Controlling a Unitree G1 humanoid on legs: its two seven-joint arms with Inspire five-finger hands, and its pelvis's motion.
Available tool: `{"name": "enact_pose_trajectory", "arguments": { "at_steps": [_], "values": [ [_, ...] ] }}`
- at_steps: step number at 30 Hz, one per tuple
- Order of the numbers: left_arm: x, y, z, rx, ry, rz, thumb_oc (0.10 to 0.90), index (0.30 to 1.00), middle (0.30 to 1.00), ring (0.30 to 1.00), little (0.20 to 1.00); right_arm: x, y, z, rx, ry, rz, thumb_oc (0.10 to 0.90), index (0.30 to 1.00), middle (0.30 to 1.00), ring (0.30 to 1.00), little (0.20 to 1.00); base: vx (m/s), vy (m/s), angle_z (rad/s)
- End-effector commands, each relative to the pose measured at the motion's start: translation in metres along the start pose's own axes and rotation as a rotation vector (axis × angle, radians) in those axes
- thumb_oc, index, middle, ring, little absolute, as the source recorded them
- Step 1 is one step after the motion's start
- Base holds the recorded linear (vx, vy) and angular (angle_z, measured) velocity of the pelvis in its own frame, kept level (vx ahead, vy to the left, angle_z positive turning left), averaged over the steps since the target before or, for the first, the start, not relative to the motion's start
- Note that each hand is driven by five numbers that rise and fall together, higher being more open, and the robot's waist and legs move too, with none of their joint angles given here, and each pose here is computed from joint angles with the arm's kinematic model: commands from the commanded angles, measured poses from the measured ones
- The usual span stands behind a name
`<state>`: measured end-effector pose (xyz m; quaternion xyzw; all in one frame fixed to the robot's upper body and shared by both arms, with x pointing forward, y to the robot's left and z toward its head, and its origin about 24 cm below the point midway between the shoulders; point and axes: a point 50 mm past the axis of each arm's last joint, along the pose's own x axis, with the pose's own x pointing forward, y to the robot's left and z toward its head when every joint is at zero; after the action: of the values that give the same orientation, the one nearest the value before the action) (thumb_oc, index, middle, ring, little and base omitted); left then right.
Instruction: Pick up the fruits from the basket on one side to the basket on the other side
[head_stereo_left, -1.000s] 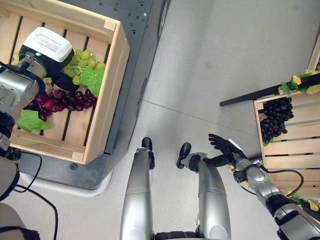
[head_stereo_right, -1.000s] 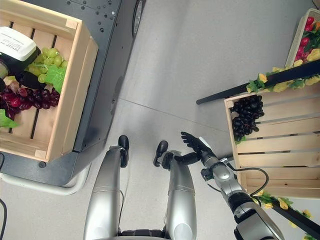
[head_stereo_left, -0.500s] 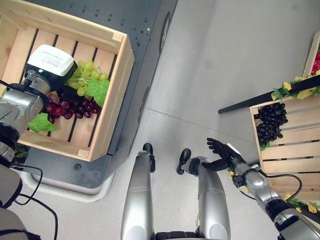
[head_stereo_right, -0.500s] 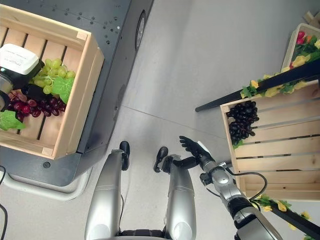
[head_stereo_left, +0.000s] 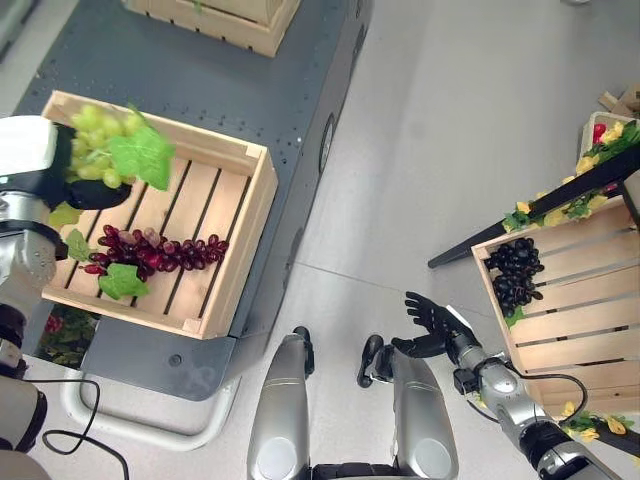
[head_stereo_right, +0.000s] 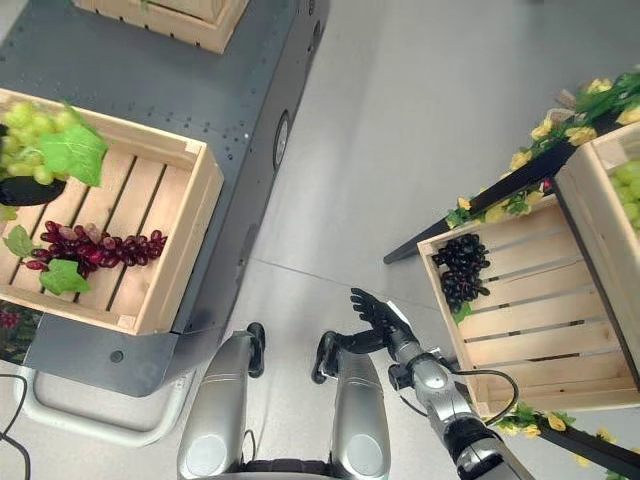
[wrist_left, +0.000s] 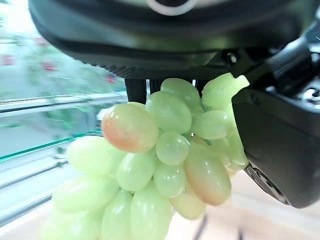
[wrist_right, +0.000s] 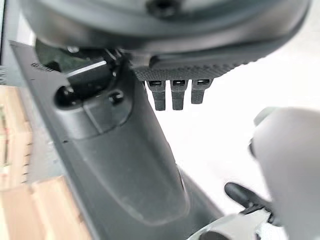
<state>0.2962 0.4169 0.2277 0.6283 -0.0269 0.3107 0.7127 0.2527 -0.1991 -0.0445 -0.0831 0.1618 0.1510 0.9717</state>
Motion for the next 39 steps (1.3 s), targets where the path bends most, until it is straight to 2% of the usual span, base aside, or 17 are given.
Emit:
{"name": "enact_pose_trajectory", "arguments": {
  "at_steps": [1, 5, 7, 12, 16, 18, 19, 21, 24, 30, 33, 36, 39],
  "values": [
    [0.011, 0.046, -0.007, -0.347, 0.105, 0.249, 0.4, 0.3, 0.3, 0.3, 0.3, -0.001, -0.01, 0.018, 0.054, -0.099, -0.003, 0.8, 0.9, 0.9, 0.9, 0.9, 0.01, -0.098, -0.02],
    [0.007, 0.036, -0.012, -0.535, 0.155, 0.228, 0.4, 0.3, 0.3, 0.3, 0.3, -0.001, -0.004, 0.019, 0.073, -0.115, -0.016, 0.8, 0.9, 0.9, 0.9, 0.9, -0.01, -0.098, 0.03],
    [0.005, 0.035, -0.012, -0.688, 0.172, 0.235, 0.4, 0.3, 0.3, 0.3, 0.3, -0.002, 0.003, 0.023, 0.061, -0.141, -0.022, 0.8, 0.9, 0.9, 0.9, 0.9, 0.04, -0.141, 0.05],
    [0.002, 0.026, -0.002, -0.856, 0.134, 0.226, 0.4, 0.3, 0.3, 0.3, 0.3, 0.001, 0.006, 0.033, -0.037, -0.164, -0.051, 0.8, 0.9, 0.9, 0.9, 0.9, 0.01, -0.112, 0.02],
    [0.003, 0.017, 0.025, -1.109, 0.066, 0.188, 0.4, 0.3, 0.3, 0.3, 0.3, 0.008, -0.004, 0.062, -0.042, -0.25, -0.076, 0.8, 0.9, 0.9, 0.9, 0.9, -0.01, -0.092, 0.07],
    [0.004, 0.007, 0.051, -1.314, 0.002, 0.09, 0.4, 0.3, 0.3, 0.3, 0.3, 0.014, -0.009, 0.082, -0.041, -0.298, -0.077, 0.8, 0.9, 0.9, 0.9, 0.9, -0.01, -0.089, 0.02],
    [0.004, 0.007, 0.051, -1.315, 0.002, 0.09, 0.4, 0.3, 0.3, 0.3, 0.3, 0.014, -0.009, 0.082, -0.041, -0.299, -0.077, 0.8, 0.9, 0.9, 0.9, 0.9, 0.0, -0.08, 0.03],
    [0.006, 0.0, 0.08, -1.468, -0.063, 0.006, 0.4, 0.3, 0.3, 0.3, 0.3, 0.022, -0.01, 0.101, -0.021, -0.305, -0.019, 0.8, 0.9, 0.9, 0.9, 0.9, 0.0, -0.106, 0.1],
    [0.011, 0.003, 0.101, -1.565, -0.135, -0.073, 0.4, 0.3, 0.3, 0.3, 0.3, 0.027, -0.004, 0.123, -0.011, -0.338, 0.076, 0.8, 0.9, 0.9, 0.9, 0.9, 0.0, -0.092, 0.04],
    [0.017, 0.014, 0.133, -1.562, -0.283, -0.189, 0.4, 0.3, 0.3, 0.3, 0.3, 0.029, 0.006, 0.16, 0.024, -0.367, 0.253, 0.8, 0.9, 0.9, 0.9, 0.9, 0.01, -0.078, 0.01],
    [0.02, 0.024, 0.153, -1.509, -0.376, -0.239, 0.4, 0.3, 0.3, 0.3, 0.3, 0.032, 0.012, 0.19, 0.008, -0.415, 0.3, 0.8, 0.9, 0.9, 0.9, 0.9, 0.03, -0.088, -0.05],
    [0.024, 0.037, 0.18, -1.403, -0.504, -0.309, 0.4, 0.3, 0.3, 0.3, 0.3, 0.036, 0.025, 0.239, -0.009, -0.496, 0.348, 0.8, 0.9, 0.9, 0.9, 0.9, 0.01, -0.072, -0.15],
    [0.024, 0.046, 0.199, -1.352, -0.595, -0.35, 0.4, 0.3, 0.3, 0.3, 0.3, 0.035, 0.027, 0.263, -0.039, -0.524, 0.365, 0.8, 0.9, 0.9, 0.9, 0.9, 0.02, -0.042, -0.11]
  ]
}}
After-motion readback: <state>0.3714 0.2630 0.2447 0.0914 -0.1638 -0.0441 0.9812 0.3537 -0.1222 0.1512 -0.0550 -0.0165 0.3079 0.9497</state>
